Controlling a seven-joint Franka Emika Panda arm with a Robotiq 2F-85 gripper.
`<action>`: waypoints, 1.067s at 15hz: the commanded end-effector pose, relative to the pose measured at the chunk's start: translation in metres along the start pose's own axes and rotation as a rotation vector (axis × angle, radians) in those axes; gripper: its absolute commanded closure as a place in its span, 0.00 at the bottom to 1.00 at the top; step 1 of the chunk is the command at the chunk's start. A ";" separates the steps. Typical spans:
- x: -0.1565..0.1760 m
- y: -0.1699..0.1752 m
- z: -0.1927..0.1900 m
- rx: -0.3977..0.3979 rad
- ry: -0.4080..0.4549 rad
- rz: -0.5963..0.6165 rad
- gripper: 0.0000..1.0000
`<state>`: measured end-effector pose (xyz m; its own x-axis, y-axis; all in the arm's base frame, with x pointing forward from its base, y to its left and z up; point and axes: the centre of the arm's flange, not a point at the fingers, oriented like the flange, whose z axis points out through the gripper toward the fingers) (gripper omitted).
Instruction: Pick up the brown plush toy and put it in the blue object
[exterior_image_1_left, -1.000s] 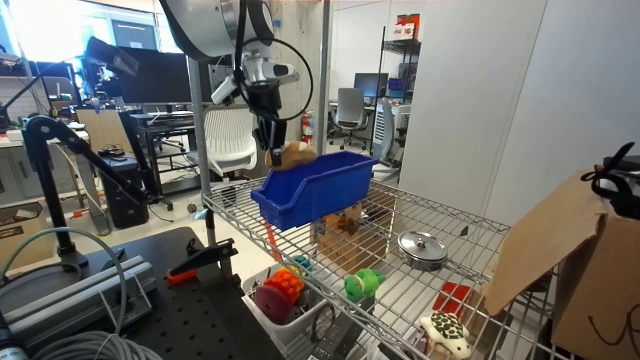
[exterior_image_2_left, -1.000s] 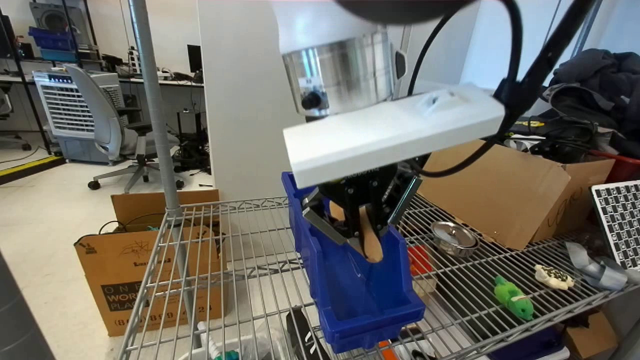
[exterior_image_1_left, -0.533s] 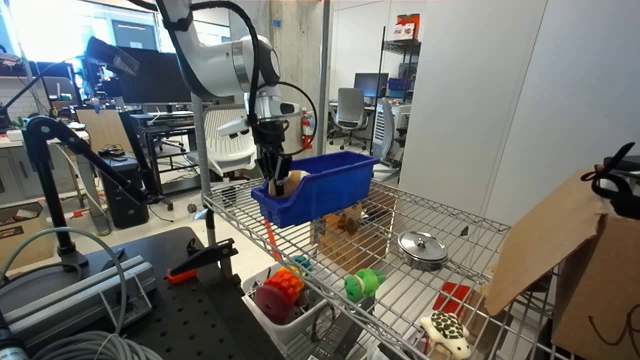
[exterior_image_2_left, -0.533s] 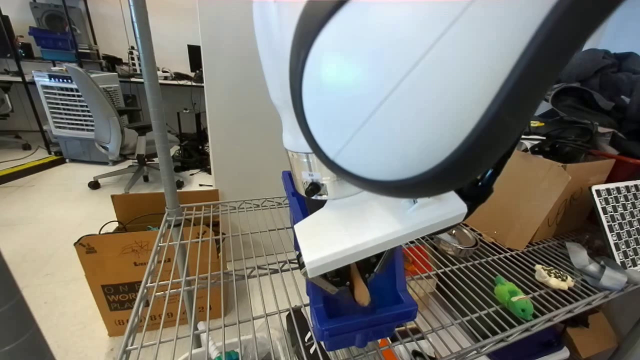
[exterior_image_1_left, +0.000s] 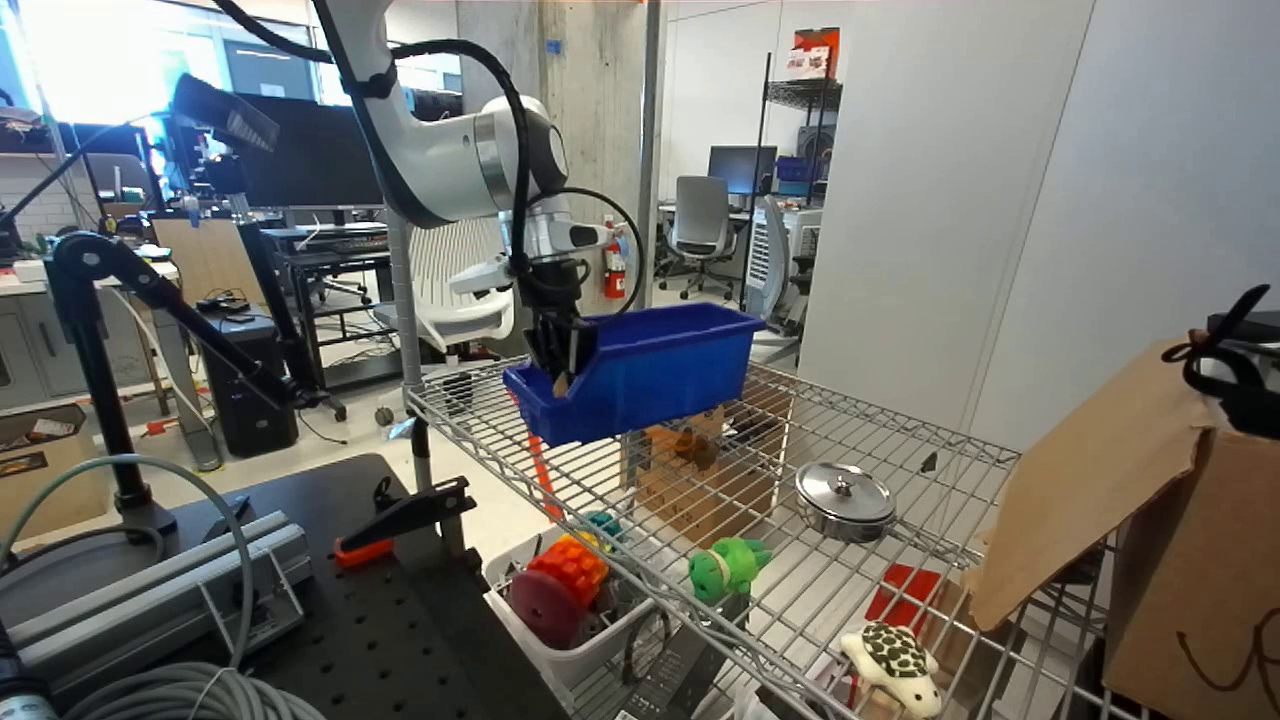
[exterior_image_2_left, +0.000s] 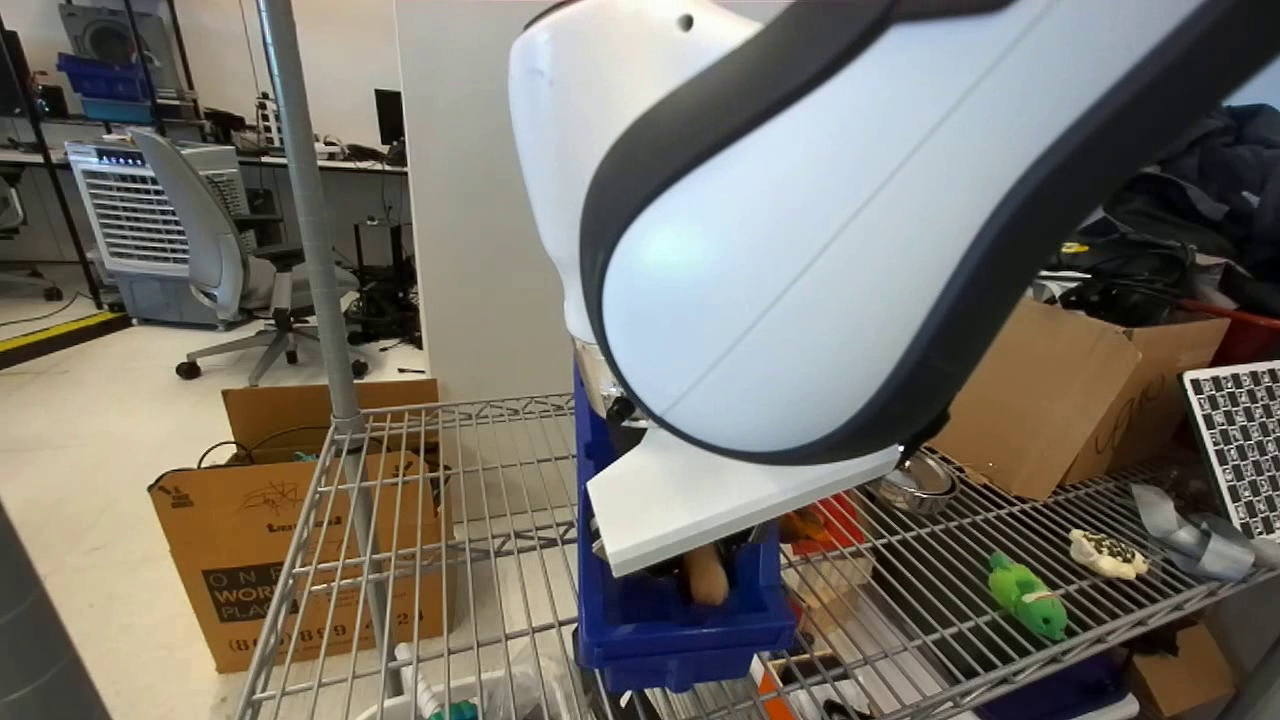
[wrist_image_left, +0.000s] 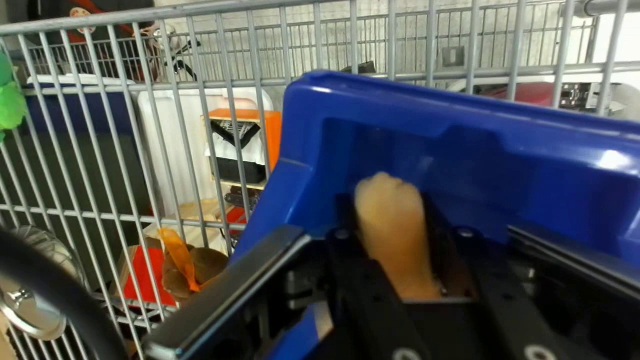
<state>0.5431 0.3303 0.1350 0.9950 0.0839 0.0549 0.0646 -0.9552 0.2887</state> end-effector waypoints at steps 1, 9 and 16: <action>0.000 -0.001 -0.007 0.003 0.023 -0.029 0.34; -0.027 0.017 -0.054 -0.015 -0.101 -0.273 0.00; -0.061 0.040 -0.097 -0.043 -0.249 -0.428 0.00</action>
<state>0.4947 0.3309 0.2148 0.8831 0.3964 -0.2510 0.4606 -0.8343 0.3030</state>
